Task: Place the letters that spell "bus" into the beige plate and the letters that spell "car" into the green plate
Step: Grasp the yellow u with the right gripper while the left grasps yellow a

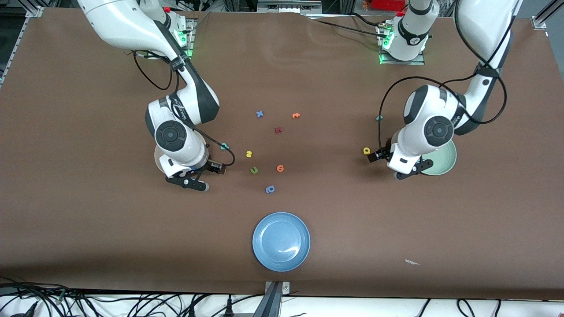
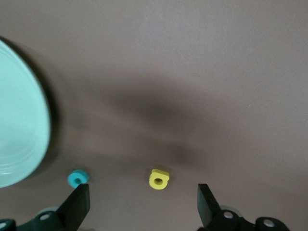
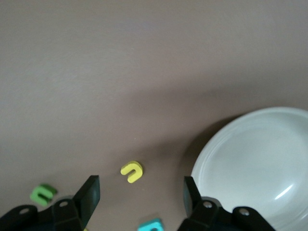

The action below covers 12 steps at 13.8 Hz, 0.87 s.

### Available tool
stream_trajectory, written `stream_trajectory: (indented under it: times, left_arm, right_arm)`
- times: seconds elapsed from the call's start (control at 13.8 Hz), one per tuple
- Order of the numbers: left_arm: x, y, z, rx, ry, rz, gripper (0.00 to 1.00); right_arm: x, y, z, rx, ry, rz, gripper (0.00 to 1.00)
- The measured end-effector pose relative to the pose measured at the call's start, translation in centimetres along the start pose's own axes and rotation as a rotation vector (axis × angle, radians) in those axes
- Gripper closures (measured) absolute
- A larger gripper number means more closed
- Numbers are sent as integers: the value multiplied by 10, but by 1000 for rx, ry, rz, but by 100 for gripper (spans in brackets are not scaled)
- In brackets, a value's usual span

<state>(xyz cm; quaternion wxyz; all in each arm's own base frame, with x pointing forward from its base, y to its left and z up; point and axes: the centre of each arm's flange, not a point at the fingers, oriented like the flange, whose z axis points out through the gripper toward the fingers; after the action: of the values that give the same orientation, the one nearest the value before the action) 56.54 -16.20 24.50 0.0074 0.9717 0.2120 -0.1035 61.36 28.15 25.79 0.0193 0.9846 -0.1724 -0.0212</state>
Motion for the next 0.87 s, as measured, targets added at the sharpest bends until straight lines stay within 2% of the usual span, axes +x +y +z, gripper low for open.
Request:
stream_trajectory:
  times: [0.51, 0.65, 0.87]
  left_arm:
    - [2, 6, 45, 4, -33, -91, 4]
    - [2, 6, 57, 13, -48, -137, 5]
    - [-3, 10, 73, 30, -70, -168, 6]
  right_arm:
    - [-10, -13, 38, -9, -8, 528, 22]
    - [-11, -13, 47, -14, -10, 603, 23]
    - [-17, -18, 59, -24, -15, 653, 23]
